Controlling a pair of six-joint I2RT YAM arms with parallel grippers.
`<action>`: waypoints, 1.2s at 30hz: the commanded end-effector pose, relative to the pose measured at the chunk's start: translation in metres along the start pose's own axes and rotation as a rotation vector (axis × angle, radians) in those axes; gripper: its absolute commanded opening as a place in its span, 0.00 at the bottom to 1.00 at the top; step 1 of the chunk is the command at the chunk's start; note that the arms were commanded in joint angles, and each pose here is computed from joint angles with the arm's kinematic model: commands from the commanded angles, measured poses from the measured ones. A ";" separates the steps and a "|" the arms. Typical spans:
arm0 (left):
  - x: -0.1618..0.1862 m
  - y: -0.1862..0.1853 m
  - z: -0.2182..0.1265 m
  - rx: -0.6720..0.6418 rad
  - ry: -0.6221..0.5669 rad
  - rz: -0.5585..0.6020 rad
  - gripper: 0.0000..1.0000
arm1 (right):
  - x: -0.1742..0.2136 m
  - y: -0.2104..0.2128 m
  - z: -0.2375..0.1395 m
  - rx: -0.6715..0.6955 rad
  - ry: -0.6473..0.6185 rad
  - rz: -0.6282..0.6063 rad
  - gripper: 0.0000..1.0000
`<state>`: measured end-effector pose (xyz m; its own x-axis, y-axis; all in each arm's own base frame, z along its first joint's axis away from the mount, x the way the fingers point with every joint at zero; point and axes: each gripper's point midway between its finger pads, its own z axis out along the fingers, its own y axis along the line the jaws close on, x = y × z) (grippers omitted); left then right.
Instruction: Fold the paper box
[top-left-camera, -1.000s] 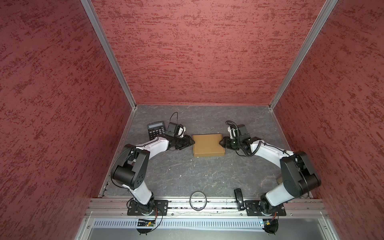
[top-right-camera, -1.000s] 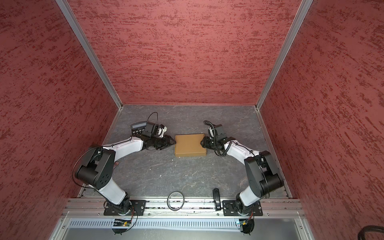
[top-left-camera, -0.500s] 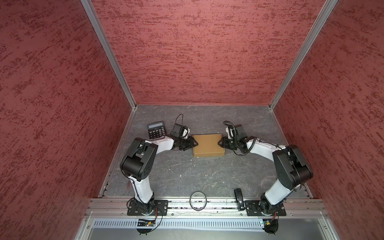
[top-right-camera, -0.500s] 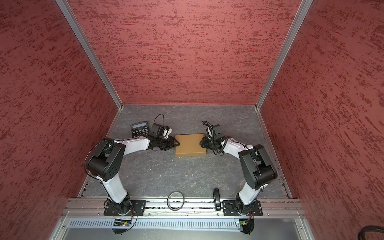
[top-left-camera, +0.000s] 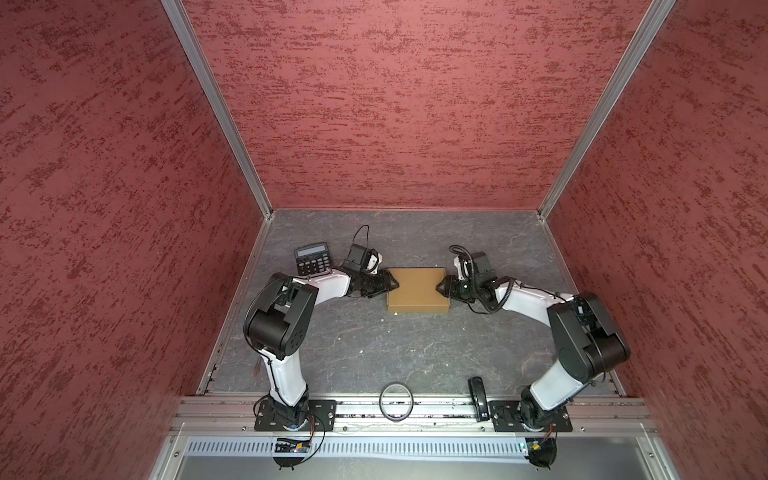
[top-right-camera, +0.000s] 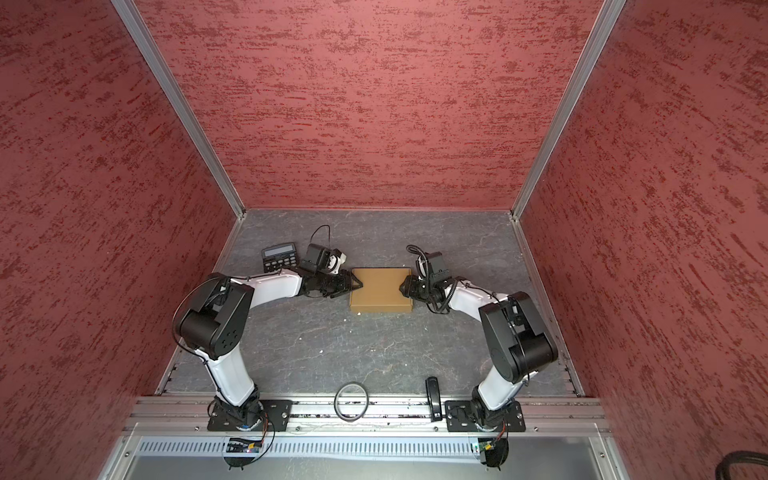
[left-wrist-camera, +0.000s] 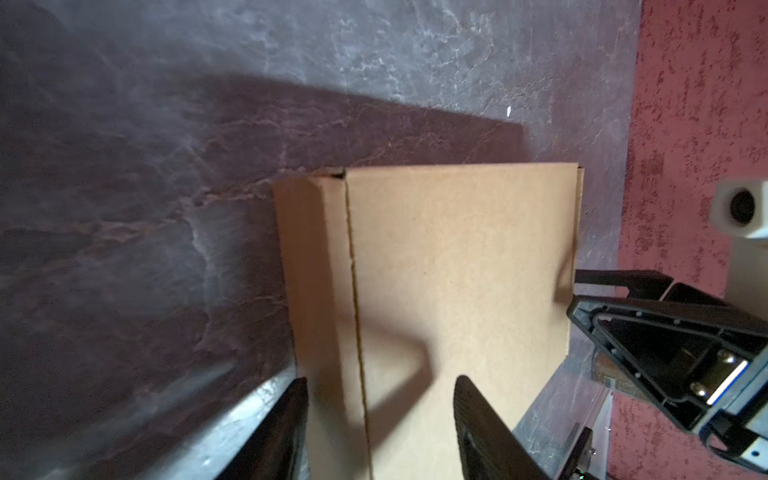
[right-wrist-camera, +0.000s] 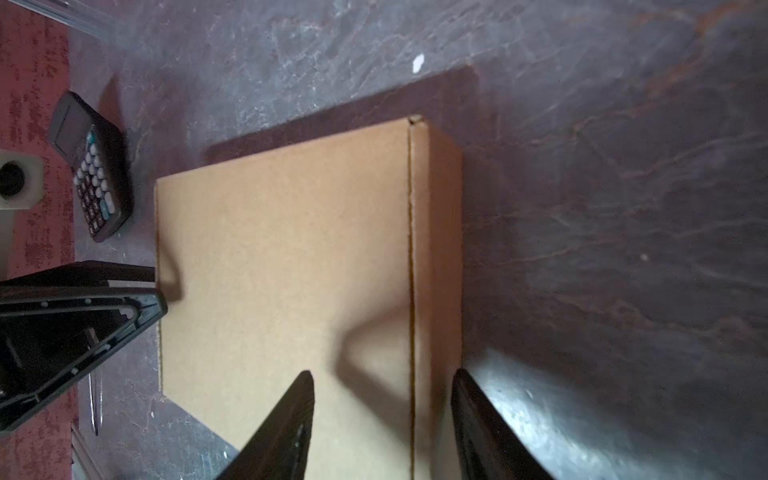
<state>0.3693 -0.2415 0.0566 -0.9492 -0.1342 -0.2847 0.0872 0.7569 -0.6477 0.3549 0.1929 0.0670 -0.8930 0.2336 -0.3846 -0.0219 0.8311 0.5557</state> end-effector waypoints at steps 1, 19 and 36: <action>-0.025 -0.009 -0.024 0.014 -0.065 0.048 0.64 | -0.010 0.004 -0.025 0.038 -0.064 -0.010 0.61; -0.080 0.004 -0.143 -0.087 -0.379 0.182 1.00 | -0.054 0.007 -0.144 0.138 -0.520 -0.084 0.99; -0.081 0.070 -0.235 -0.440 -0.710 0.198 1.00 | -0.060 -0.014 -0.211 0.235 -0.872 -0.186 0.99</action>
<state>0.3818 -0.0504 0.1917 -0.5633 -0.2701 -0.7809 0.0187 0.9406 -0.3389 0.3113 0.0712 0.2241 -0.3136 0.3238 -0.8926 0.0221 0.9423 0.3341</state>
